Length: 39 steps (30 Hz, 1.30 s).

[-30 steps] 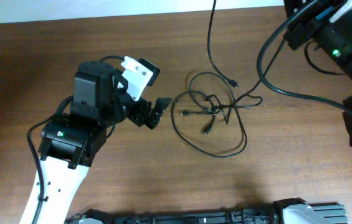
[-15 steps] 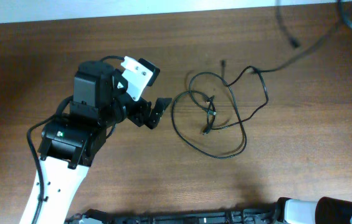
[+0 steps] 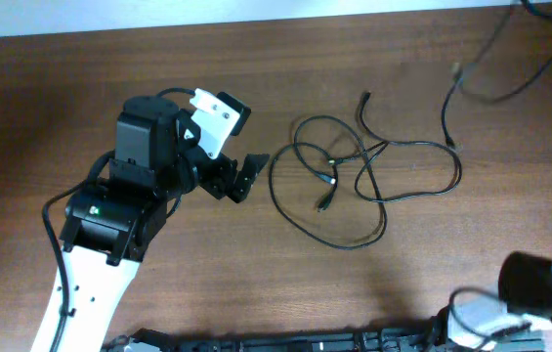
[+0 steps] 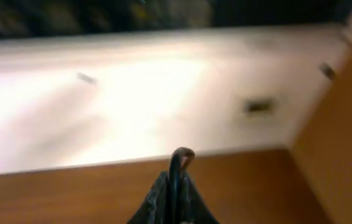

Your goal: Untangle cables

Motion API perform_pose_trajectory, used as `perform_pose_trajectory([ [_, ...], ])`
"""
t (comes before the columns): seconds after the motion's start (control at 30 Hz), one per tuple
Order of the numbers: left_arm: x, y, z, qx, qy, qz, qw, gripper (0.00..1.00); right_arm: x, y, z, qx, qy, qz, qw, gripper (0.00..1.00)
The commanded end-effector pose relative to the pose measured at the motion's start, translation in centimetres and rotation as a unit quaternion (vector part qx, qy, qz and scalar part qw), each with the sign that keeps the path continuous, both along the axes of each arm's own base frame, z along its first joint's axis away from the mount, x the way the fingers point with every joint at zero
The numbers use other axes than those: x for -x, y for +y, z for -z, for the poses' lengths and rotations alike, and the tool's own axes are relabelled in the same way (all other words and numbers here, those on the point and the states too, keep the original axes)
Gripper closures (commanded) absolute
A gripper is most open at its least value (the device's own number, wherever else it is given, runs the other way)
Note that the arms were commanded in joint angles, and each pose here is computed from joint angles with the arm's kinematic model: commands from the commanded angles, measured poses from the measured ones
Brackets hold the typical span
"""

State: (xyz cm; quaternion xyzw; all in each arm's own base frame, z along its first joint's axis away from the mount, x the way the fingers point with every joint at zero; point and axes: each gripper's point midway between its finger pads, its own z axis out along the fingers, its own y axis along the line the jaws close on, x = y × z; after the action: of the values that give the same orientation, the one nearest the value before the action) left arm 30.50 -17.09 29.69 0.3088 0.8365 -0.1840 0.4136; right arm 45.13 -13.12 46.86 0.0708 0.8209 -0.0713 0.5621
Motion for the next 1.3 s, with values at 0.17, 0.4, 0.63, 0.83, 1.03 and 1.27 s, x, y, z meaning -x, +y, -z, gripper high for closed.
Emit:
perform_pose_trajectory([
  [0.17,0.3,-0.1,-0.8,0.01,-0.008,0.003,1.0,0.01,1.7,-11.8,7.3,0.063,0.122,0.283,0.949,0.96],
  [0.4,0.3,-0.1,-0.8,0.01,-0.008,0.003,1.0,0.01,6.1,-19.1,13.5,-0.051,0.168,0.382,0.907,0.96],
  [0.63,0.3,-0.1,-0.8,0.01,-0.008,0.003,1.0,0.01,10.5,-23.7,20.8,-0.165,0.222,0.409,0.87,0.96],
  [0.83,0.3,-0.1,-0.8,0.01,-0.008,0.003,1.0,0.01,15.1,-25.8,26.1,-0.224,0.259,0.46,0.819,0.93],
  [1.03,0.3,-0.1,-0.8,0.01,-0.008,0.003,1.0,0.01,15.0,-24.1,28.5,-0.292,0.276,0.404,0.822,0.27],
  [1.27,0.3,-0.1,-0.8,0.01,-0.008,0.003,1.0,0.01,15.7,-21.6,29.3,-0.324,0.315,0.376,0.809,0.01],
])
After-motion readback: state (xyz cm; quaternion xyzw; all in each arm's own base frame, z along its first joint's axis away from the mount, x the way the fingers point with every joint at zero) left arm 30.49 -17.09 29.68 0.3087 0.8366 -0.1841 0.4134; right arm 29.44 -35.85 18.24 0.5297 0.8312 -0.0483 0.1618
